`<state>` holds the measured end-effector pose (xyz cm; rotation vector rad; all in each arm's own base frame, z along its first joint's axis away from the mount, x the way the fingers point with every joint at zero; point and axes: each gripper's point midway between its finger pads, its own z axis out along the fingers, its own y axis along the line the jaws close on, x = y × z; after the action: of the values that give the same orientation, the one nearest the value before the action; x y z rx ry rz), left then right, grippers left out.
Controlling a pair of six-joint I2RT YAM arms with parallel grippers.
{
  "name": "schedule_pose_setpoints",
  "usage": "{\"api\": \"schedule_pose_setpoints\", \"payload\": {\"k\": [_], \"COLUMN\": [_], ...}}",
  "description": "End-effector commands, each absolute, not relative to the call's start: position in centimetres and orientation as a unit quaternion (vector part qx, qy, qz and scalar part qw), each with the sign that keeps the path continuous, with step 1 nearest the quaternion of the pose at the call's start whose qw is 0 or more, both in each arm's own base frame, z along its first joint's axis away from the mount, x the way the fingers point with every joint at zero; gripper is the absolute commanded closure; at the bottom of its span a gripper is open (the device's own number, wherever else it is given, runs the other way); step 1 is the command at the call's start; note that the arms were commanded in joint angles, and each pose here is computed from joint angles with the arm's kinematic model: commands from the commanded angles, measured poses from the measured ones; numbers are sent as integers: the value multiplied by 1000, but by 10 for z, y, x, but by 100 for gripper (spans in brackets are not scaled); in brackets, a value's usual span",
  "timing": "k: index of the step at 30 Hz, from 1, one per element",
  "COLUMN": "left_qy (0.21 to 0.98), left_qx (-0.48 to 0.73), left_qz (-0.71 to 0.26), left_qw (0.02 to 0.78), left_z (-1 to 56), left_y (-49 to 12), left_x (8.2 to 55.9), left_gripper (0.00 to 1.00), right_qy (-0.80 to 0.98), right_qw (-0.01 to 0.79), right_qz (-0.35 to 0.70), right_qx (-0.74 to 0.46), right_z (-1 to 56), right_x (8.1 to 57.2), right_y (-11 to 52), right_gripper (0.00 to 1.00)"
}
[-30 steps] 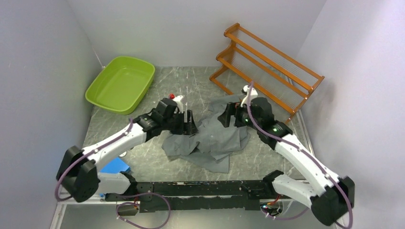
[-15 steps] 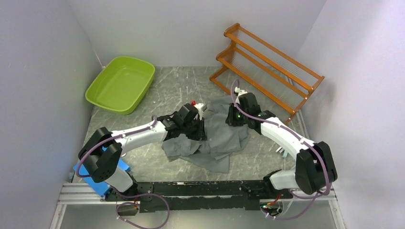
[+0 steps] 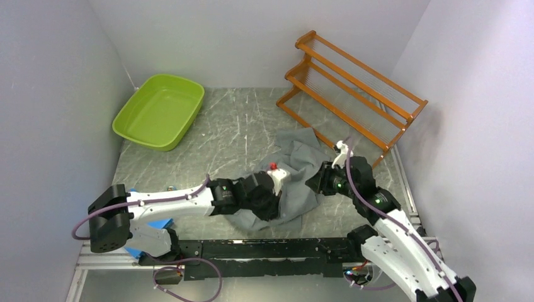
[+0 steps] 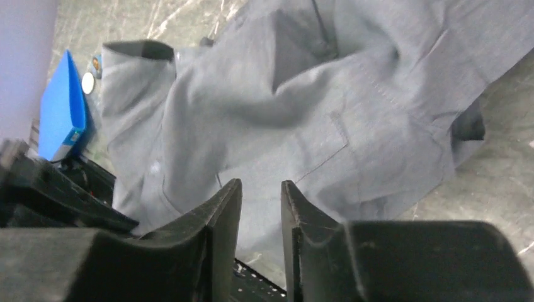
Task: Pin the brooch onto the clothing
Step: Flatten out the clothes at the center of the board.
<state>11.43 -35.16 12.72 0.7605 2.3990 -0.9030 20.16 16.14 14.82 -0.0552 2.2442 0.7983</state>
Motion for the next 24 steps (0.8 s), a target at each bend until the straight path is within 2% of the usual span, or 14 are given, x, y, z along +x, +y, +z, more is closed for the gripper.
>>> {"api": "schedule_pose_setpoints", "payload": {"k": [1,2,4,5,6,7,13,17,20,24], "left_qy": [877,879,883,885,884,878,839,821,815,839], "left_qx": [341,344,339,331,325,322,283,233,183,103], "left_qz": [-272,-263,-260,-257,-263,-275,-366,-419,-452,-445], "left_qw": [202,197,192,201,211,222,287,309,312,295], "left_z": [102,99,100,104,111,120,186,216,224,201], "left_y": [-340,-339,-341,-343,-346,-350,-369,-360,-342,-308], "left_x": [76,72,71,76,78,80,108,141,170,204], "left_gripper": [82,69,37,29,8,5,5,5,5,5], "right_qy": [861,859,858,860,861,864,864,863,863,869], "right_qw": [404,415,426,423,420,414,388,375,372,370], "right_qz": [308,299,287,283,283,283,313,332,335,318], "right_qx": [-1,-4,-20,-30,-39,-47,-66,-68,-73,-84], "right_z": [164,168,176,177,180,179,171,166,164,161], "right_x": [197,201,210,214,218,222,229,231,234,242], "right_y": [150,148,148,150,154,157,176,185,188,188], "right_gripper": [54,46,38,36,33,32,19,16,12,9]}}
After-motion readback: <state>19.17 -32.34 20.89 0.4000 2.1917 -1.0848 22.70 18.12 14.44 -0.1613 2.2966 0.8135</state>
